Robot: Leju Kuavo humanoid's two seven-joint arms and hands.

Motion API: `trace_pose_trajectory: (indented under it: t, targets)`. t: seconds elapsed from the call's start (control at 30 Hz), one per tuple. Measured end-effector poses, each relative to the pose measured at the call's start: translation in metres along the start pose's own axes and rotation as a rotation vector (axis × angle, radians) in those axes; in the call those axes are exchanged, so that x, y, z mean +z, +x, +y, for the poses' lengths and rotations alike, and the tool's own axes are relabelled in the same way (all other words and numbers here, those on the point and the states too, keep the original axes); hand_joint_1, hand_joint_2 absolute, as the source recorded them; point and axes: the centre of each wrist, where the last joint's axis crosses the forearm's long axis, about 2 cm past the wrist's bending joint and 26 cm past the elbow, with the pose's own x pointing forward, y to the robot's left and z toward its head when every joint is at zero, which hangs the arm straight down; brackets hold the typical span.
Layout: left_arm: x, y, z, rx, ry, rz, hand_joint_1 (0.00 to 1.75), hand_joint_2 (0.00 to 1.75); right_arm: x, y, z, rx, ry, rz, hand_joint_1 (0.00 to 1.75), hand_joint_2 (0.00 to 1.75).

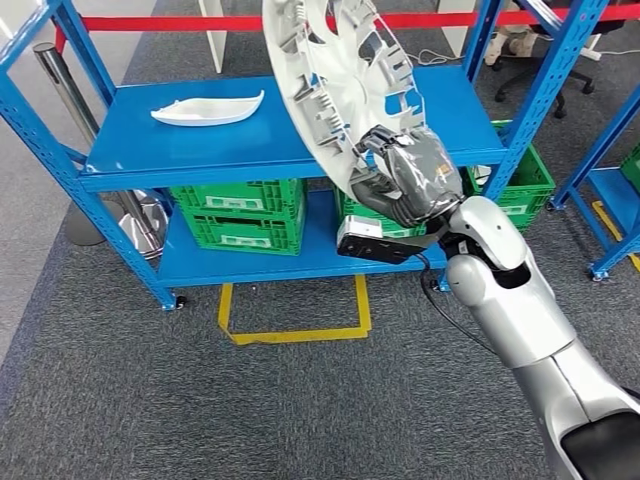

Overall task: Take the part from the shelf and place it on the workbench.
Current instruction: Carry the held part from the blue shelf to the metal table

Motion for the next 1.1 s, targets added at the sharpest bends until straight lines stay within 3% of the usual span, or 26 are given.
trace_pose_trajectory:
  t: [1.1]
  targets:
    - [0.0011,0.0022,-0.0017,0.010,0.017,-0.038,0.00,1.75,-0.0027,-0.0040,-0.0071,0.005,-0.030,0.006,1.75,1.75]
